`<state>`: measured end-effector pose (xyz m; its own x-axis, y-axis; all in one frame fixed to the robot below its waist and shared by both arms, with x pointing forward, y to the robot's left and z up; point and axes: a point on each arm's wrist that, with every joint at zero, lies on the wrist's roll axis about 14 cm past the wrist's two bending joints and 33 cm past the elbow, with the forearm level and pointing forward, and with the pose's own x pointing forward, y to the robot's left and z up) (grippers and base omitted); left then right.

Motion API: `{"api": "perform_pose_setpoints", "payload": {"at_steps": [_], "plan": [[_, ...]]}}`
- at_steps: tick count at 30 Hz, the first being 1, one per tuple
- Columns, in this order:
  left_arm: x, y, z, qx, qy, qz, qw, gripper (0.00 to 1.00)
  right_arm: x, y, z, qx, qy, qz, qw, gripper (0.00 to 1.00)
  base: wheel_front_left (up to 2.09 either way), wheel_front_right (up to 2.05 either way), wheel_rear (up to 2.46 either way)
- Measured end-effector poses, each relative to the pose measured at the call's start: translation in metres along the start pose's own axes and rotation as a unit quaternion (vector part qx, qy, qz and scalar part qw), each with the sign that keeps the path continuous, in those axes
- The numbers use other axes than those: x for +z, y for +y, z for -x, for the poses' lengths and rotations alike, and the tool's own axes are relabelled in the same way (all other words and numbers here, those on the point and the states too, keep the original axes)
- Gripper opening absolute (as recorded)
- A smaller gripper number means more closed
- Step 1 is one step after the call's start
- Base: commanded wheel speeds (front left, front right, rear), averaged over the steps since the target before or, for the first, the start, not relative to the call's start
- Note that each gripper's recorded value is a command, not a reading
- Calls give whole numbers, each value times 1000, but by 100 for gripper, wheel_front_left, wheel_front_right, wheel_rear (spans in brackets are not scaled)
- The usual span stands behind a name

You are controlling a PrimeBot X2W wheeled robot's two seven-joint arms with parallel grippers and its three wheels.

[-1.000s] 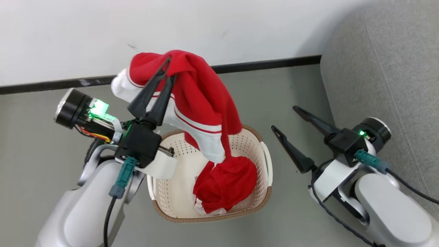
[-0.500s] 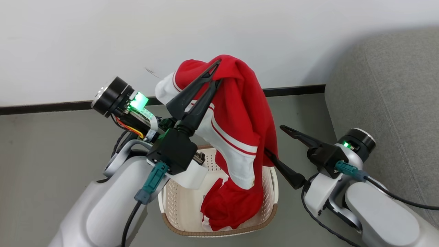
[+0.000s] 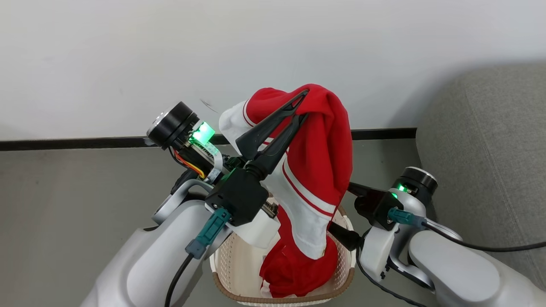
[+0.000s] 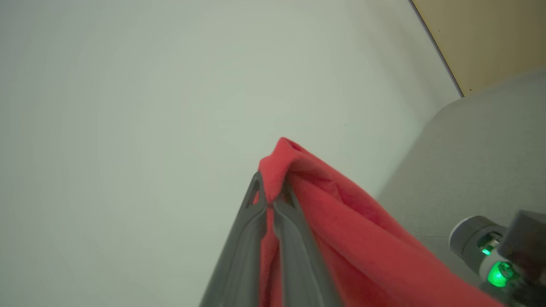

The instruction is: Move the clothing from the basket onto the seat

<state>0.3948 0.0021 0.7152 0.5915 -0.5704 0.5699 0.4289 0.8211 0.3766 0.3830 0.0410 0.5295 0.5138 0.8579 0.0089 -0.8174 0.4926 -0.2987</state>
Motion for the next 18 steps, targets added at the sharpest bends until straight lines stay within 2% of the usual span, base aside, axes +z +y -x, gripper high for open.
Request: {"api": "perform_pose_setpoints", "payload": {"at_steps": [3, 4, 5, 6, 9, 10, 15, 18], "plan": [[1, 0, 1, -2, 2, -1, 1000, 0, 7, 4, -5, 11, -7, 8, 1000, 100, 0, 0, 0], [2, 0, 2, -1, 2, -1, 1000, 0, 9, 8, -7, 20, -9, 10, 1000, 86, 0, 0, 0], [3, 1, 3, 0, 3, -1, 1000, 0, 11, 11, -9, 26, -12, 12, 1000, 62, 0, 0, 0], [3, 2, 3, 1, 4, -1, 1000, 0, 13, 14, -11, 32, -13, 13, 999, 62, 0, 0, 0], [4, 4, 5, 6, 7, 0, 1000, 0, 18, 20, -14, 45, -20, 20, 999, 19, 0, 0, 0], [3, 5, 6, 7, 9, 0, 1000, 0, 22, 20, -16, 46, -24, 23, 998, 0, 0, 0, 0], [-7, 17, 13, 27, 26, 4, 999, 0, 30, 19, -19, 50, -36, 25, 998, 0, 0, 0, 0], [-22, 25, 21, 45, 50, 17, 998, 0, 29, 9, -16, 34, -34, 14, 999, 0, 0, 0, 0]]}}
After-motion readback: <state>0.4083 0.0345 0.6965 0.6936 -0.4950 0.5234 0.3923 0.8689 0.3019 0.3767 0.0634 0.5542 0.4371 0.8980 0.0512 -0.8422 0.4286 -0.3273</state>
